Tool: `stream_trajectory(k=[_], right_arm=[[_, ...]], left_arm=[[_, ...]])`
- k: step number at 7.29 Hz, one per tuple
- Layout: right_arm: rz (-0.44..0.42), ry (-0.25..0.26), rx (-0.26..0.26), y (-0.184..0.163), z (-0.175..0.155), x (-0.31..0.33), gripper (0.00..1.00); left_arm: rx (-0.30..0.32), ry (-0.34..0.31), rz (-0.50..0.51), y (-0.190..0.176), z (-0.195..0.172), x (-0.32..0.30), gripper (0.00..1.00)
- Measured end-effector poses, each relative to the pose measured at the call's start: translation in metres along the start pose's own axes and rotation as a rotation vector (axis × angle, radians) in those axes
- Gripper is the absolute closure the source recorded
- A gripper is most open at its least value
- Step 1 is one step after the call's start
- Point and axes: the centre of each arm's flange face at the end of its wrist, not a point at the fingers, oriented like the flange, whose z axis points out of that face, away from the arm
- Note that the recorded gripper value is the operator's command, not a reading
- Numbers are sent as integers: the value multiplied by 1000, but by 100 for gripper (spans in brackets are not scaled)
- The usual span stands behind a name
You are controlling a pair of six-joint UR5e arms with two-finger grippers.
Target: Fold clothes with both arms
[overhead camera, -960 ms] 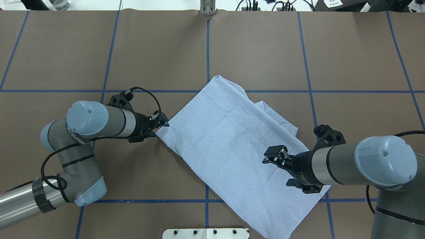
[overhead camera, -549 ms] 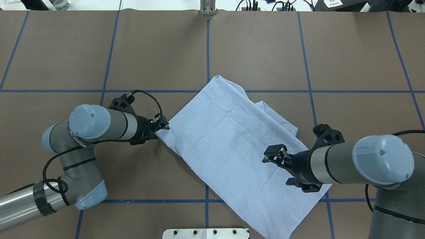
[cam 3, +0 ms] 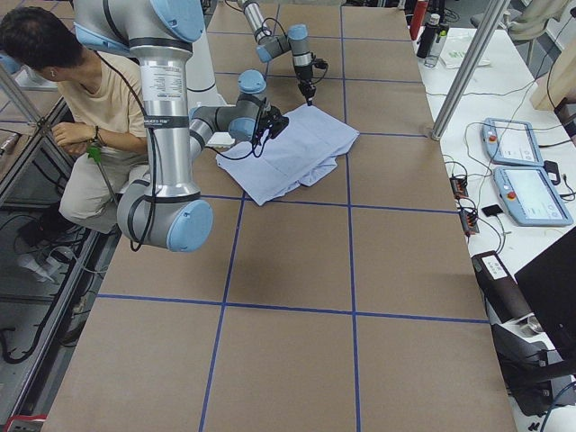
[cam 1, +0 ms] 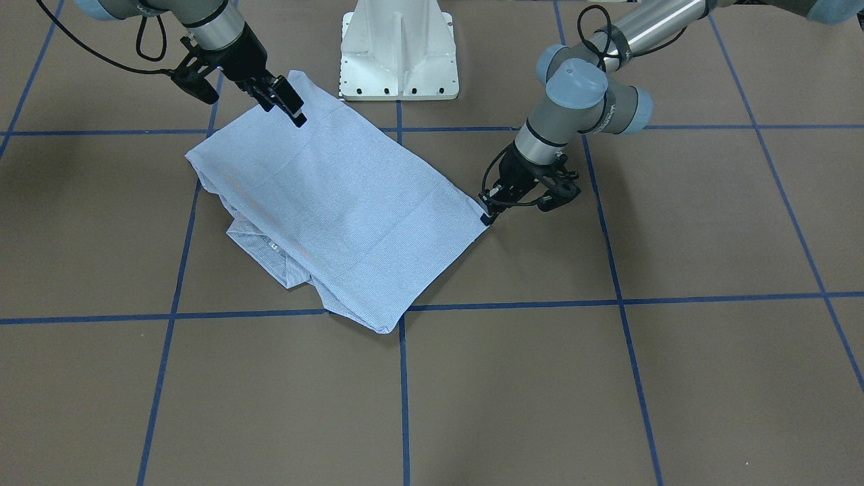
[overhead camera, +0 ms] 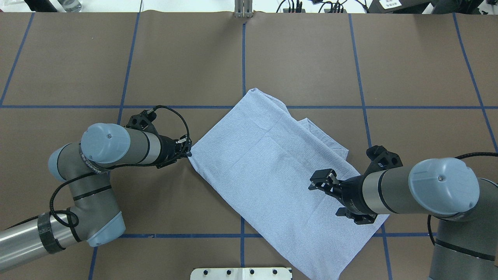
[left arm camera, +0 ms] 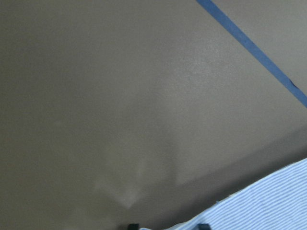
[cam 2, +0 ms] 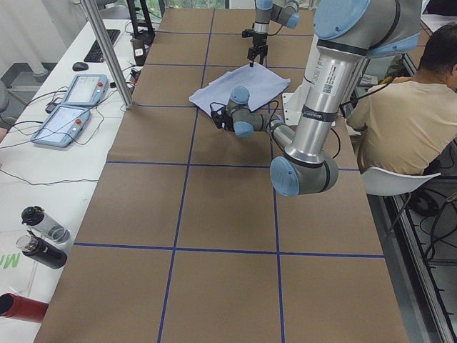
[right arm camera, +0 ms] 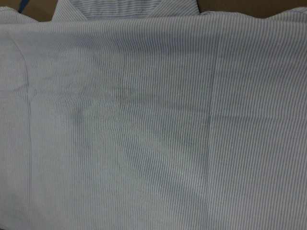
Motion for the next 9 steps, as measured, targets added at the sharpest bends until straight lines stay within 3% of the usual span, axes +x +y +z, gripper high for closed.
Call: stream_trajectory(k=[2,4,6,7,8,9], right_arm=[[2,-3,7,-2,0,0,0],[7,-9,18,-6,-2,-2,0],[17,-20,34,-14,-6,-5,0],[22,-25,43,-19,-8,-6,0],[27,-27,53,-23,-7,-7,0],[30,-30,68,-26,-5,-7,0]], left_arm=[[42,-24,41,-23,-8,12,100],[141,0,141,-94,-32,46,100],[225,14,202,-158,-30,106,100],[251,22,235,-185,-18,135,86],[266,41,263,-204,-3,155,47],[273,56,280,-215,7,168,38]])
